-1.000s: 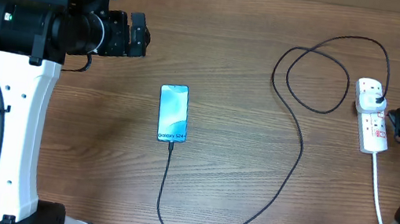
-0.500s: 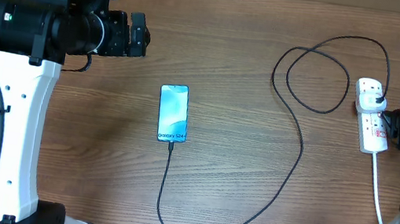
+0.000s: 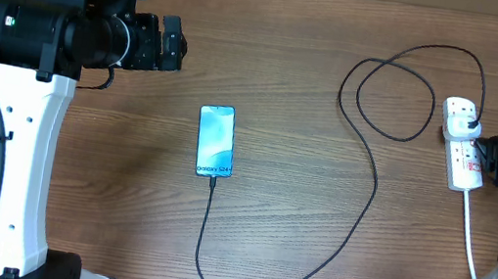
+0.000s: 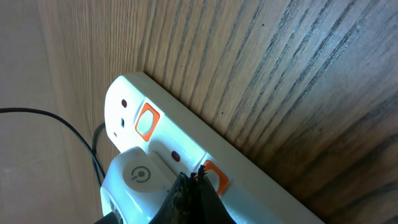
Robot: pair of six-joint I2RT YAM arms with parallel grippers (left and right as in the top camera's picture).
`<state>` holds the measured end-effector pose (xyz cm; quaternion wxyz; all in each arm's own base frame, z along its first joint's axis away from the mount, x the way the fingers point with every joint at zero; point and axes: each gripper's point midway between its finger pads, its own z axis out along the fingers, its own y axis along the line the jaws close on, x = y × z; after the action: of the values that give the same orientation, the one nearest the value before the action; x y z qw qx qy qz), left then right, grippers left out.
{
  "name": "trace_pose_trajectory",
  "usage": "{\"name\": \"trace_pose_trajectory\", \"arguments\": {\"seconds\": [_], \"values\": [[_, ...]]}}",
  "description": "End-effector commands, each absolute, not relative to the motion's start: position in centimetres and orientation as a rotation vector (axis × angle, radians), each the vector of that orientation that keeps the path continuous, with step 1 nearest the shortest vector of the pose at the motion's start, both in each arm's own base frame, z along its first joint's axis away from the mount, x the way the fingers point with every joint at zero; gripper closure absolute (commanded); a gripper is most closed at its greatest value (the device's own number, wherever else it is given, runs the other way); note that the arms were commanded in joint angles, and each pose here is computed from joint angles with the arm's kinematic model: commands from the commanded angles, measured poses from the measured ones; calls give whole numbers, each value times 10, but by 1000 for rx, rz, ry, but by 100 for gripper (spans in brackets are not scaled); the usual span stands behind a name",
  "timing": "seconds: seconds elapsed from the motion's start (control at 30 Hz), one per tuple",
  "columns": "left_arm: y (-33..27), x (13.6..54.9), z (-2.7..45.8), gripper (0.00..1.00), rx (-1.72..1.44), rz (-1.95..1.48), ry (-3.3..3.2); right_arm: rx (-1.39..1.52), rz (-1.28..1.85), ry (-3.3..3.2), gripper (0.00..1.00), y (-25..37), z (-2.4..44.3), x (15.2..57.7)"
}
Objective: Plug charger to phone and switch on socket
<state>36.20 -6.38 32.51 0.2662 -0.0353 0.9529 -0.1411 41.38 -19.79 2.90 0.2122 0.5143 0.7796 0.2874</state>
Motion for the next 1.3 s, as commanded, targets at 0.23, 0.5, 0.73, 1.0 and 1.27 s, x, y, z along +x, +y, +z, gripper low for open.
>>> {"name": "trace_pose_trajectory", "arguments": {"seconds": [0.23, 0.5, 0.73, 1.0, 1.27], "values": [[-62, 363, 331, 0, -89, -371, 2551, 1425, 824, 2173, 96, -196, 25, 413], [-62, 363, 331, 0, -89, -371, 2551, 1445, 845, 2186, 96, -193, 13, 412], [-62, 363, 331, 1, -89, -371, 2551, 1443, 872, 2186, 96, -191, 9, 413], [-62, 363, 331, 0, -89, -371, 2551, 1411, 906, 2199, 96, -185, 11, 413], [-62, 363, 331, 1, -89, -371, 2551, 1430, 918, 2212, 96, -181, 8, 408]]}}
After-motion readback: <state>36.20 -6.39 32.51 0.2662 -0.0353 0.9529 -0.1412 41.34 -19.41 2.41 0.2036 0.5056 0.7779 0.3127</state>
